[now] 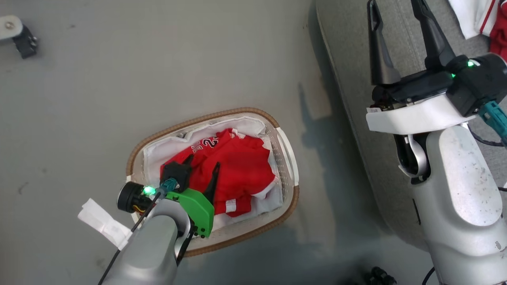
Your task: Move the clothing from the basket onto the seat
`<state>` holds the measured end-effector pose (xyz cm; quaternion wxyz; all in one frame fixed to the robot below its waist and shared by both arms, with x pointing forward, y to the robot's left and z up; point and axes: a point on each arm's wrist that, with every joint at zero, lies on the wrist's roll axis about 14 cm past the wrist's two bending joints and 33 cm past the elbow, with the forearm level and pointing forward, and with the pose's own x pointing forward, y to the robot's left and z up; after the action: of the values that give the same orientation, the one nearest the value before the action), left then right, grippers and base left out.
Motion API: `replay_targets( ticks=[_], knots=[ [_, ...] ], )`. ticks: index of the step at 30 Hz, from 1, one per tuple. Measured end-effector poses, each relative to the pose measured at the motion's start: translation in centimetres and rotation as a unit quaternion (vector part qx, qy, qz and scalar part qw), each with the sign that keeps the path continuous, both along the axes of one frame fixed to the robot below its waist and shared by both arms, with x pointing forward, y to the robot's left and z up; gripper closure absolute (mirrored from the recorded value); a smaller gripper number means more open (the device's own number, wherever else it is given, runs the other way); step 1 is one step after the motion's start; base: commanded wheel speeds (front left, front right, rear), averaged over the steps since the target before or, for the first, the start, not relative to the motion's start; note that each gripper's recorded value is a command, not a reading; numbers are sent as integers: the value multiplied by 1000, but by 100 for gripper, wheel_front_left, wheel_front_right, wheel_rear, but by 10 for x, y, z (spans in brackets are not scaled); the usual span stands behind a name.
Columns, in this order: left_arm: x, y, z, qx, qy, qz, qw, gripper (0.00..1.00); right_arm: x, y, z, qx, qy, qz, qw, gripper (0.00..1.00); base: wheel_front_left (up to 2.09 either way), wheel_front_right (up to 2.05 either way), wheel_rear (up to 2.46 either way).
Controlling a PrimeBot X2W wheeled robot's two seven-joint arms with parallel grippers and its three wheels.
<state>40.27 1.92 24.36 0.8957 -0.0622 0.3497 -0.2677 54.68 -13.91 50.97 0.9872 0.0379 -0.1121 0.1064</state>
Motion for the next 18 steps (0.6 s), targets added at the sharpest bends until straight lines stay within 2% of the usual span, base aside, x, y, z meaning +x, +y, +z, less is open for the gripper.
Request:
replay_targets(
  ticks=[8,18],
  knots=[
    [-12,-14,-64,26,74,-64,995,0,17,-7,-35,-5,15,-4,1000,0,0,0,0],
    [-15,-8,-123,65,118,-113,984,0,28,-12,-76,-5,40,-6,999,0,0,0,0]
  ],
)
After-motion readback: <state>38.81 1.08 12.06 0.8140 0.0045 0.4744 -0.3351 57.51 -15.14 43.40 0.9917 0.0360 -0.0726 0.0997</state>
